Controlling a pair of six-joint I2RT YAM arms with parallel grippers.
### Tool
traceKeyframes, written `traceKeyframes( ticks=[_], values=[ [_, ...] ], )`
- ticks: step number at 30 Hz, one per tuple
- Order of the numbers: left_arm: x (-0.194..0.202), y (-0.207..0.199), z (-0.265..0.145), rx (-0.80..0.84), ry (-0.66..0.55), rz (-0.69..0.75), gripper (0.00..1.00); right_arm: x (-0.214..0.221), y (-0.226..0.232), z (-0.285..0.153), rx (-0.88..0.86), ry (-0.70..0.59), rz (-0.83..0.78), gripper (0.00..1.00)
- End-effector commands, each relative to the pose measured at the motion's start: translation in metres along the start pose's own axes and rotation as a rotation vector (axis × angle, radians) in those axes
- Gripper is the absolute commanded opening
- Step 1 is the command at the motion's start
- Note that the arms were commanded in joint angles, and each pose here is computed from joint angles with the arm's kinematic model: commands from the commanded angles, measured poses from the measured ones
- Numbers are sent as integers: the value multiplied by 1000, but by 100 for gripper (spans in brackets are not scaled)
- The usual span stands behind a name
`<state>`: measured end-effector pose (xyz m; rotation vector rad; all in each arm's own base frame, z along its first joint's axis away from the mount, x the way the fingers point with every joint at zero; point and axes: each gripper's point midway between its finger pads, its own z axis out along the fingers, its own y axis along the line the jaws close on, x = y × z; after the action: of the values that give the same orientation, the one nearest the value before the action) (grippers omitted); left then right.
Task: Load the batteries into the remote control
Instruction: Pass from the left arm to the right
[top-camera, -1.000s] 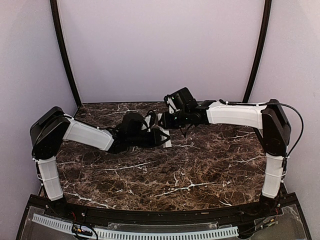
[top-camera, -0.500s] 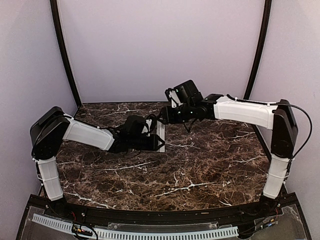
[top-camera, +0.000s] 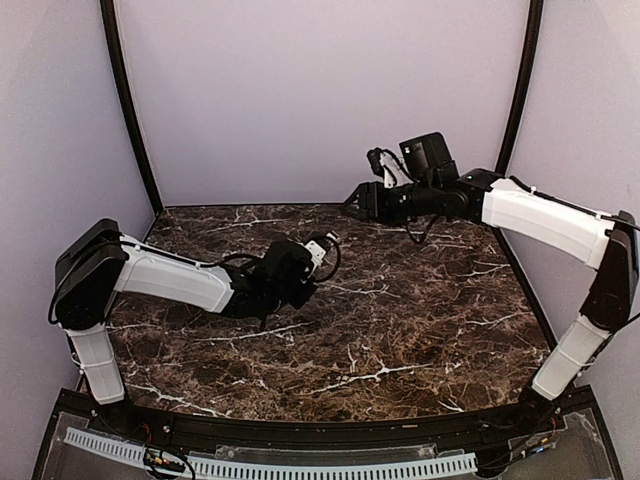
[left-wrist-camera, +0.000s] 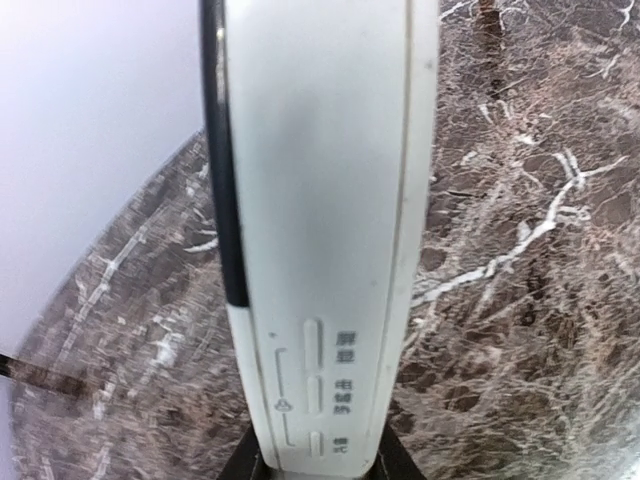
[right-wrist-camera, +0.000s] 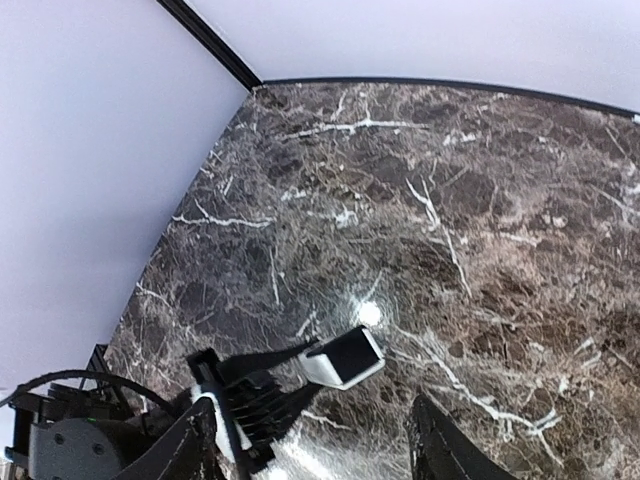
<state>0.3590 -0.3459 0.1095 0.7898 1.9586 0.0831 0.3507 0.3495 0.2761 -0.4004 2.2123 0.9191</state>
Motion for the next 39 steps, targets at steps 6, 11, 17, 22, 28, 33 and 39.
traceKeyframes(
  ticks=[6, 11, 17, 22, 28, 33, 39],
  values=[
    [-44, 51, -39, -476, -151, 470, 0, 52, -10, -12, -104, 127, 199, 70],
    [-56, 45, -50, -599, -231, 566, 0, 57, -5, -17, -217, 80, 316, 80],
    [-67, 40, -65, -724, -283, 691, 0, 55, -2, -8, -303, 33, 435, 75],
    [-72, 38, -72, -739, -308, 692, 0, 71, -11, 3, -287, 71, 492, 75],
    [-74, 37, -75, -741, -322, 686, 0, 85, -29, 12, -216, 75, 516, 78],
    [-76, 37, -76, -741, -328, 668, 0, 92, -29, 25, -232, 120, 534, 81],
    [-82, 37, -79, -739, -348, 634, 0, 94, -31, 37, -260, 129, 571, 81]
  ],
)
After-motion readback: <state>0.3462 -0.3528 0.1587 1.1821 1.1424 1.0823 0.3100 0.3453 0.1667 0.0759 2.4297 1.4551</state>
